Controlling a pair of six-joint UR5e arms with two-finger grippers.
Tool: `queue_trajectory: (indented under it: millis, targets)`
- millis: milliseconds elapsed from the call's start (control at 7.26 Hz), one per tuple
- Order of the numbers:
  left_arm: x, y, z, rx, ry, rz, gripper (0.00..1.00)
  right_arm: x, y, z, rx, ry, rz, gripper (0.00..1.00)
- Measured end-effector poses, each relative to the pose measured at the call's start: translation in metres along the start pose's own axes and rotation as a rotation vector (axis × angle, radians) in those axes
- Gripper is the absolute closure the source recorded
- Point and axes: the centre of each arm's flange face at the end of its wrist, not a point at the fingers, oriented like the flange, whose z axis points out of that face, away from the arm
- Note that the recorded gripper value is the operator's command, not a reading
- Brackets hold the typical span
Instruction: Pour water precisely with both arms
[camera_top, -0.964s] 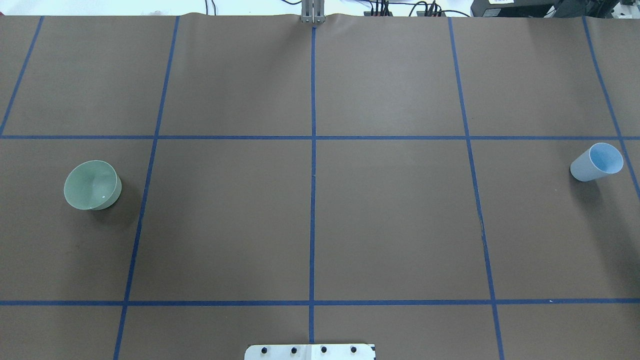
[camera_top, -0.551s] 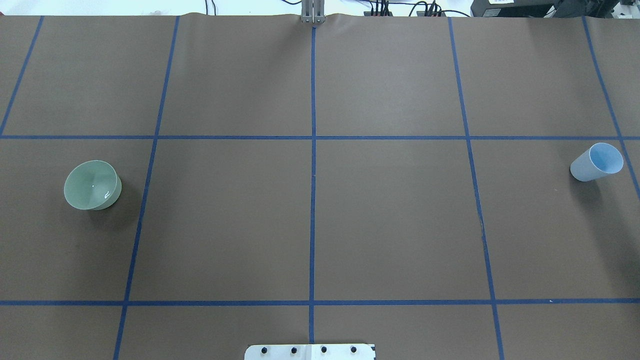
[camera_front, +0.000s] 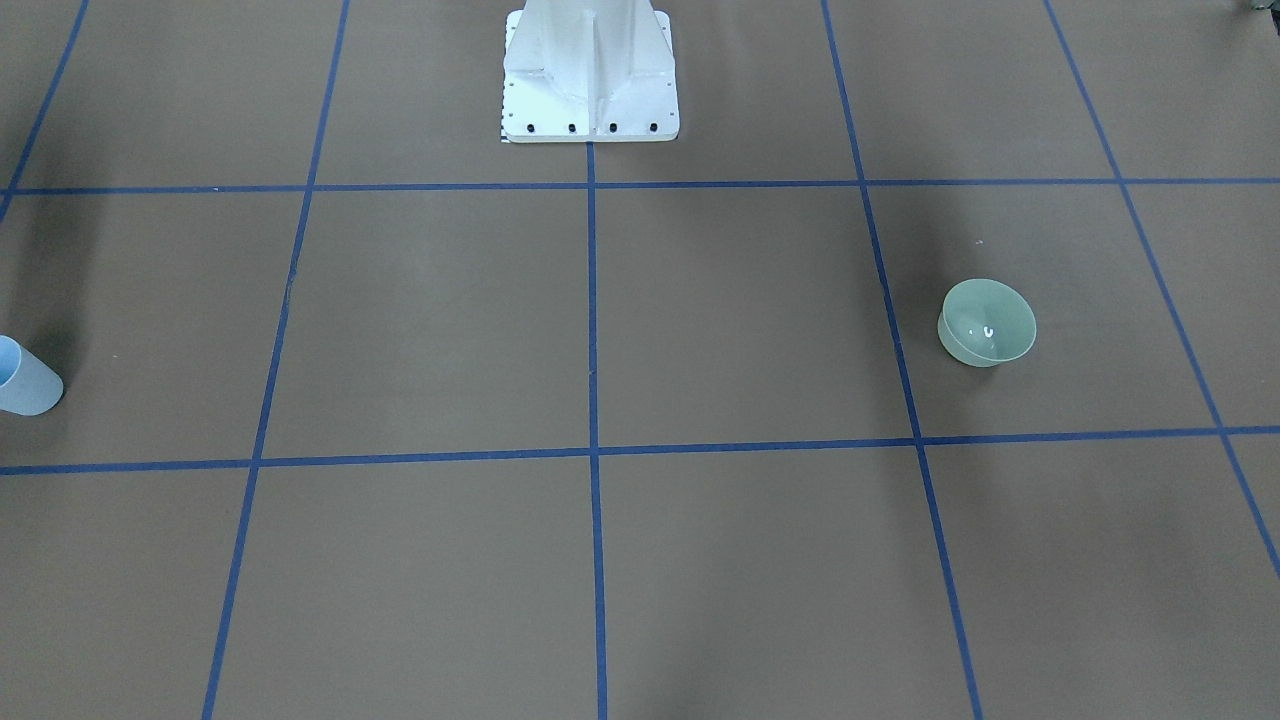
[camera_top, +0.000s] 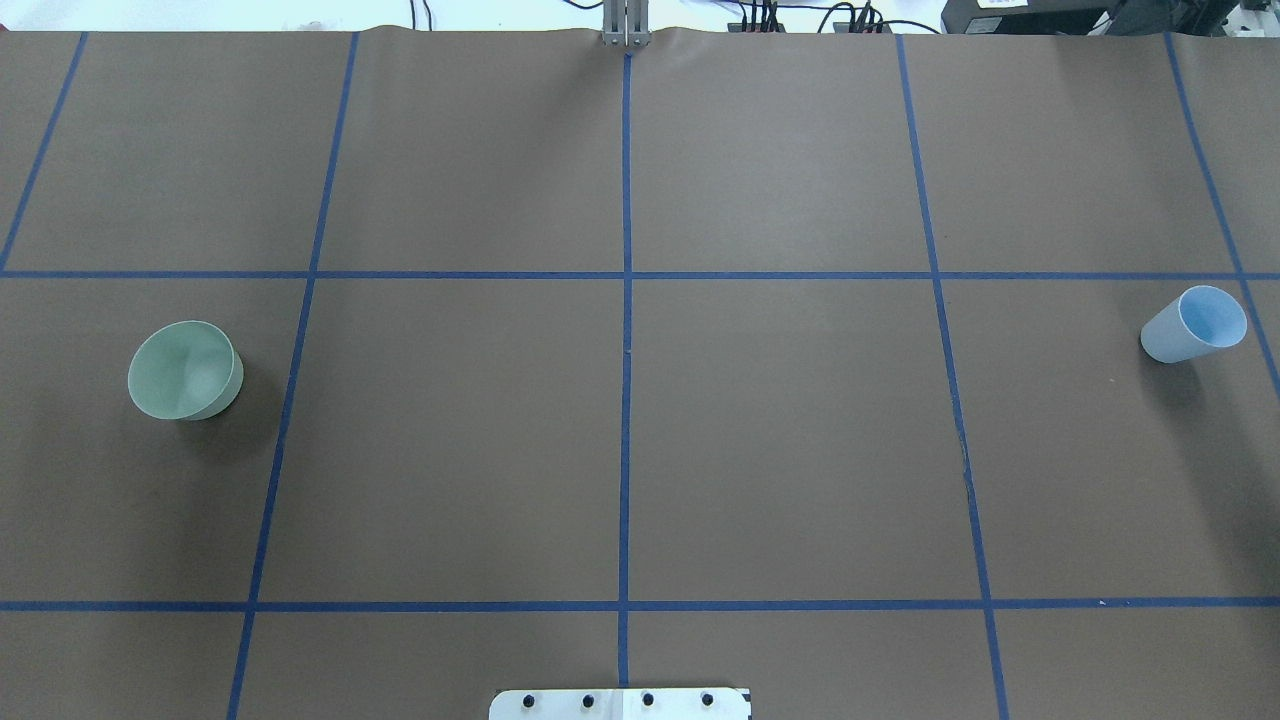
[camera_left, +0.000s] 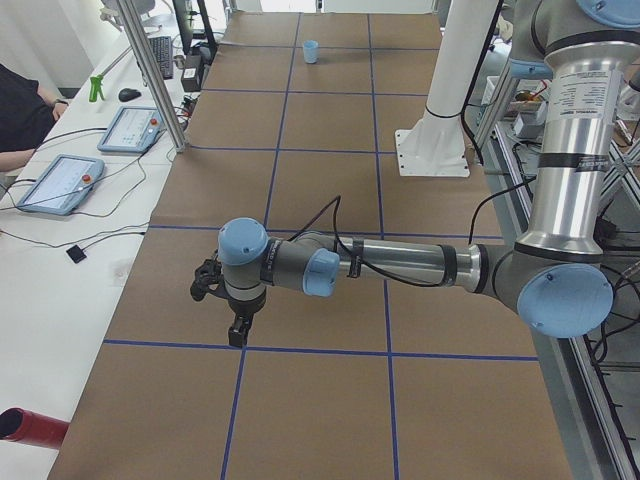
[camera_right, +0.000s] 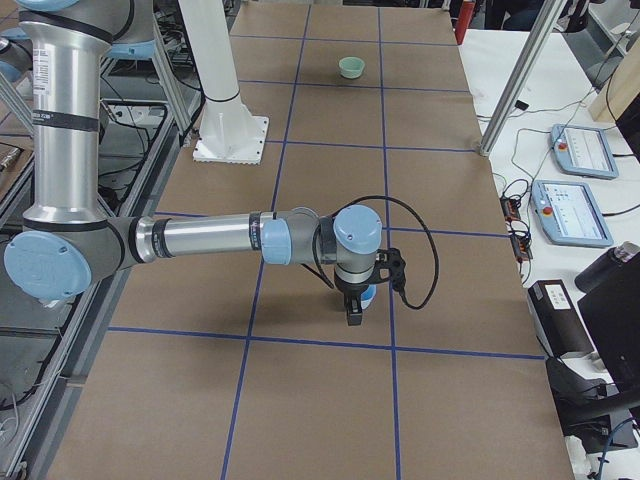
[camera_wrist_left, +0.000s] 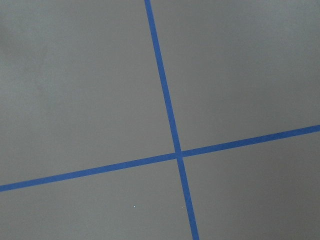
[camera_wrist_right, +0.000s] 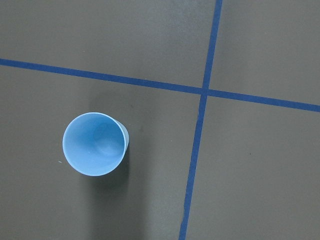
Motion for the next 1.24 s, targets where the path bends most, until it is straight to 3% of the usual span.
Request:
queue_trajectory:
  millis: [413,1239]
  targets:
    - [0.001,0.019,-0.003,-0.002,-0.006,-0.013,0.0,-0.001,-0.001,-0.001,0.002,-0.01,0.02,0.0]
    - [0.0,0.023,0.0,-0.01,-0.007,-0.019,0.0,-0.001,0.0,-0.001,0.002,-0.011,0.021,0.0]
